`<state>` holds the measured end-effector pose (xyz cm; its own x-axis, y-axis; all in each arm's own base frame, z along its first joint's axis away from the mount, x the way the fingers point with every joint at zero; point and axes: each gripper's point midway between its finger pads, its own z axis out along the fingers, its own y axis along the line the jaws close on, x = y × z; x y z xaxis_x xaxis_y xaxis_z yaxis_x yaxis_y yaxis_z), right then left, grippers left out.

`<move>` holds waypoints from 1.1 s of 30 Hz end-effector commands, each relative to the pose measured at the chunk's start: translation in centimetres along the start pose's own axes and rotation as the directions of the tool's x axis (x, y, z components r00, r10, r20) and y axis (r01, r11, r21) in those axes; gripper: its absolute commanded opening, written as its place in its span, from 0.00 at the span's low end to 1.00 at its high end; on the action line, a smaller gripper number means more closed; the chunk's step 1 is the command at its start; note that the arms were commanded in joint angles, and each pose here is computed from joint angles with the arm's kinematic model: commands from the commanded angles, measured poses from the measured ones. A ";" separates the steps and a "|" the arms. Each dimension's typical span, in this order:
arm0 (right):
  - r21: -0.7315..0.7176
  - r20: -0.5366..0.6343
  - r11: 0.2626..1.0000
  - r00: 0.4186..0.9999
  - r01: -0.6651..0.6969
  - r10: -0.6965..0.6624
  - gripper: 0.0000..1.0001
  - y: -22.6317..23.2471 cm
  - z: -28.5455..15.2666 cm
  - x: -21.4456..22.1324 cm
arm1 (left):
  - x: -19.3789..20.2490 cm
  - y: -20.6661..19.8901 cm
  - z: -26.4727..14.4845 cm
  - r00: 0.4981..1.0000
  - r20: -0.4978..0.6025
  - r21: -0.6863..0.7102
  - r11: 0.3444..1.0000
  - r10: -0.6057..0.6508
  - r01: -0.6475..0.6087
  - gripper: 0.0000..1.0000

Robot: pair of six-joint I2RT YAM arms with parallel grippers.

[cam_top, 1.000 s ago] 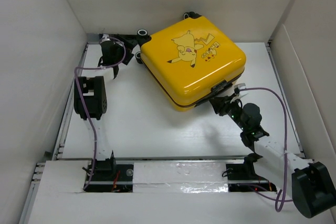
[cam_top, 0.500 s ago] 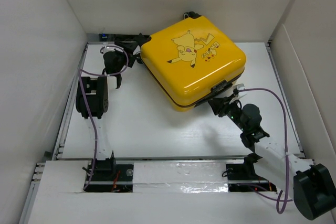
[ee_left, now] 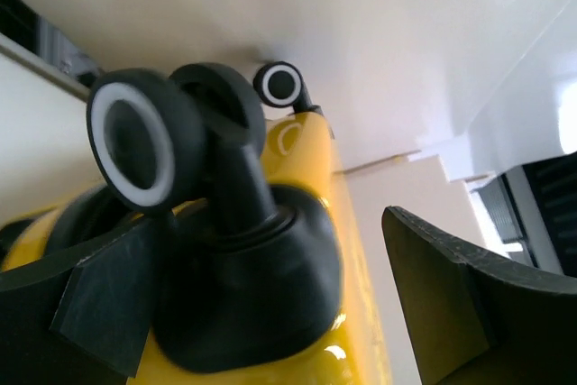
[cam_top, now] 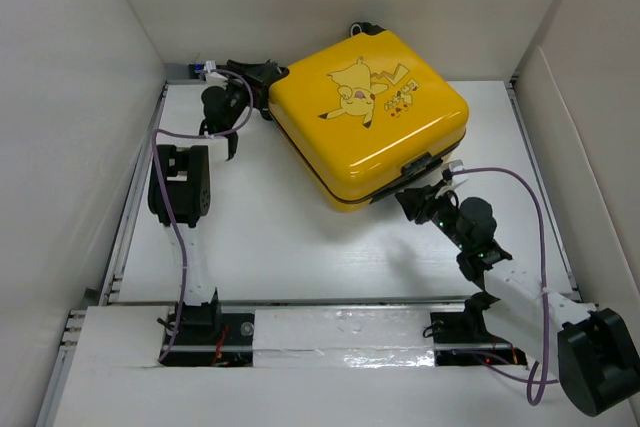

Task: Pack the luggage

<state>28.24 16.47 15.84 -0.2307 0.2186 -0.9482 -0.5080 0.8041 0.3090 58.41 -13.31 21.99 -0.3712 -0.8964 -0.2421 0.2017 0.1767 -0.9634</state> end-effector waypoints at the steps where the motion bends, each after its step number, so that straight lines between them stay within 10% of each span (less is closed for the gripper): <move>1: -0.028 0.033 1.000 0.999 0.002 -0.001 0.40 0.9 0.2 -1.2 | -1.7 -4.6 2.5 0.997 0.017 0.082 0.993 0.081 -0.082 0.99; 21: 0.031 0.041 0.999 0.999 -0.015 0.014 0.41 1.9 -1.0 -2.6 | 0.3 2.0 7.4 0.985 -0.044 -0.095 0.981 0.167 -0.171 0.81; 26: 0.178 0.178 0.984 0.984 -0.021 -0.011 0.00 0.4 -1.3 -11.5 | 0.3 2.9 7.4 0.969 -0.060 -0.112 0.963 0.239 -0.244 0.70; 30: 0.294 0.190 0.956 0.980 0.003 -0.061 0.00 -2.6 0.9 -17.3 | 0.1 2.6 7.6 0.956 -0.069 -0.103 0.951 0.285 -0.291 0.42; 33: 0.433 0.248 0.902 0.963 -0.010 -0.108 0.31 -8.3 2.3 -23.3 | 0.4 2.5 7.6 0.955 -0.080 -0.088 0.953 0.284 -0.291 0.16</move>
<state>36.07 11.13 31.70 -0.0437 0.2889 -0.9564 -0.2498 0.9237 0.2904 64.57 -16.31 21.54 -0.4152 -0.7982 -0.4364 0.2114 0.3819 -0.8997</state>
